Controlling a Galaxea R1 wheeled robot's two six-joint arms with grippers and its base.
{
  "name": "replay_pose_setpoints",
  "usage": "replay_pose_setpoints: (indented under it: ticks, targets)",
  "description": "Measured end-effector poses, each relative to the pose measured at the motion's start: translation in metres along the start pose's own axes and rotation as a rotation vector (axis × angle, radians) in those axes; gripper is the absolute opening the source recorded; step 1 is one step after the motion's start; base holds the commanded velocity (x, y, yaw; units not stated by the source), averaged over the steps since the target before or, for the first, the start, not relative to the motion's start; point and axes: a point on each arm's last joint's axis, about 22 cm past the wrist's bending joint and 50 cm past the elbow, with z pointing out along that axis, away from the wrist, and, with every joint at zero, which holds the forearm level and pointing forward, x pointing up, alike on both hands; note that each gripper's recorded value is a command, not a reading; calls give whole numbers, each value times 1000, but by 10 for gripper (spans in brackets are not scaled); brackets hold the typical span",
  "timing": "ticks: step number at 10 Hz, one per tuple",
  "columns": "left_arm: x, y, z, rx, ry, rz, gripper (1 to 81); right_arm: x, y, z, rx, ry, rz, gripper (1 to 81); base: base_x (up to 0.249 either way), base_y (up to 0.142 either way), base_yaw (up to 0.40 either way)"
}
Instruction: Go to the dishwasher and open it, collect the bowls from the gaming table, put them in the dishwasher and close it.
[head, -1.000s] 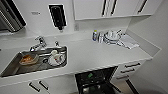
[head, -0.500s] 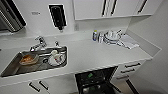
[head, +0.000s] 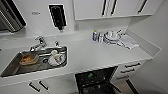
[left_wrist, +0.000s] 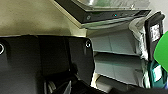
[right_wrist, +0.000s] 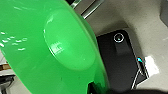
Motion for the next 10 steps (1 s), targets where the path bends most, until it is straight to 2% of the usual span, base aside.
replay_pose_setpoints:
  ticks: [1, 3, 4, 6, 8, 10]
  targets:
    - [-18, 1, 4, -5, -7, -11, 811, 17, -6, -9, 17, 33, 5, 10, 0, 0, 0]
    - [-47, -12, 15, 23, -29, -25, 811, 57, -27, -12, 83, 128, 23, 10, 0, 0, 0]
    - [-54, -21, 22, 44, -26, -29, 811, 77, -38, -11, 111, 165, 24, 10, 0, 0, 0]
    - [-69, -42, 32, 94, -25, -32, 811, 108, -50, -10, 135, 201, 23, 10, 0, 0, 0]
    - [-102, -54, 42, 128, -41, -50, 811, 137, -66, -9, 164, 229, 37, 10, 0, 0, 0]
    - [-117, -73, 41, 168, -32, -59, 811, 159, -79, -4, 179, 238, 33, 10, 0, 0, 0]
